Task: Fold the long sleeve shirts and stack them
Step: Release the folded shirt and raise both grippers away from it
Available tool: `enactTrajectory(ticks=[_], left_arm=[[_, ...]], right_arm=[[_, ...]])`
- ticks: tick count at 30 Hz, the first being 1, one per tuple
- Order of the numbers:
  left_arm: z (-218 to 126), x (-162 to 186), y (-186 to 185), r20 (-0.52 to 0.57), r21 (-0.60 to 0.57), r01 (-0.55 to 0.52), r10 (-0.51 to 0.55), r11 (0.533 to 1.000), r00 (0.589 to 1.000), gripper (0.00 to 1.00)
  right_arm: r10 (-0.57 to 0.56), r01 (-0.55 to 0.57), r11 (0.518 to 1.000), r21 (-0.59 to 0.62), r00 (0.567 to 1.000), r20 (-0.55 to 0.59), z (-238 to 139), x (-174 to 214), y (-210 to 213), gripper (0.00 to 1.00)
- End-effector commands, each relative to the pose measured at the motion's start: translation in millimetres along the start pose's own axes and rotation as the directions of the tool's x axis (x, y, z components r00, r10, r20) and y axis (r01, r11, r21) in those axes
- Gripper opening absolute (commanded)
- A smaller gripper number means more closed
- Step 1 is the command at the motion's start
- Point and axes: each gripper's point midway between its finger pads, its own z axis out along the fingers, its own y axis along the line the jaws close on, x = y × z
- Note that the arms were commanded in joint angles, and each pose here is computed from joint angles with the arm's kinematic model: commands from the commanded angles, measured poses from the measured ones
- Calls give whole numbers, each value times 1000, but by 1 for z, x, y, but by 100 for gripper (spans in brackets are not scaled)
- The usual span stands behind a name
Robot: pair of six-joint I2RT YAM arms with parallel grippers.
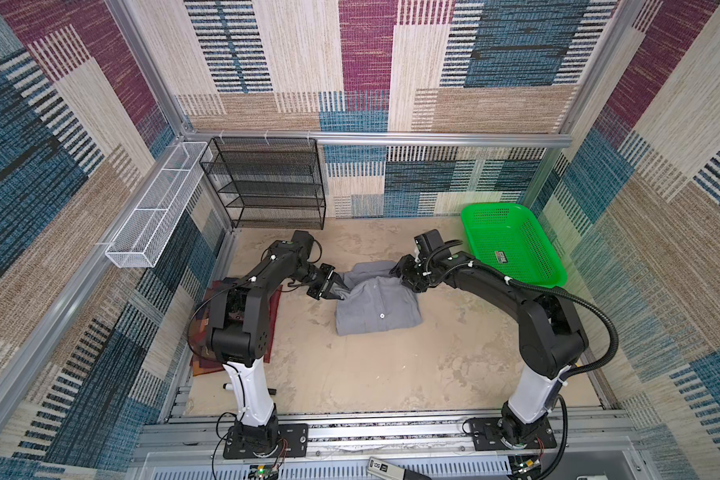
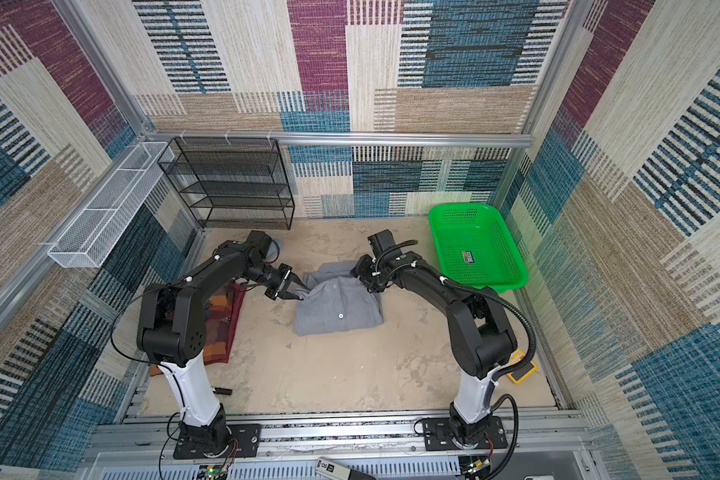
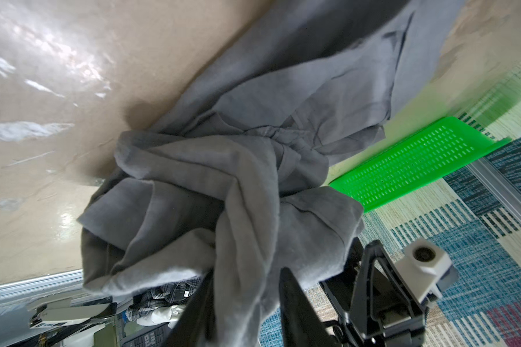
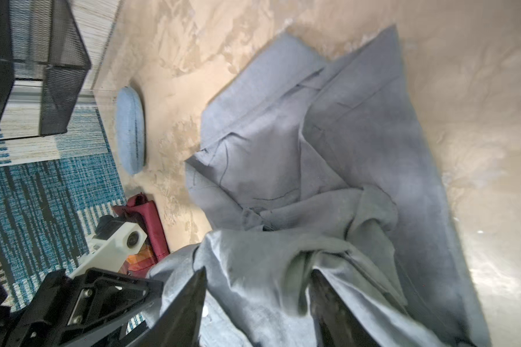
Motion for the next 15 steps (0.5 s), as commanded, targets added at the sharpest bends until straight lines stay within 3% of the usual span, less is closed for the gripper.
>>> enactTrajectory(ticks=[1, 7, 15], left_arm=[[-7, 6, -2, -12, -17, -39, 39, 999, 999, 37], [-13, 6, -16, -24, -17, -87, 87, 996, 996, 38], [-31, 0, -51, 13, -24, -197, 197, 980, 980, 38]], right_arm=[[-61, 59, 998, 19, 994, 88, -17, -15, 4, 59], [-233, 237, 971, -11, 962, 145, -33, -21, 18, 66], [-489, 521, 840, -153, 848, 202, -56, 0, 58, 66]])
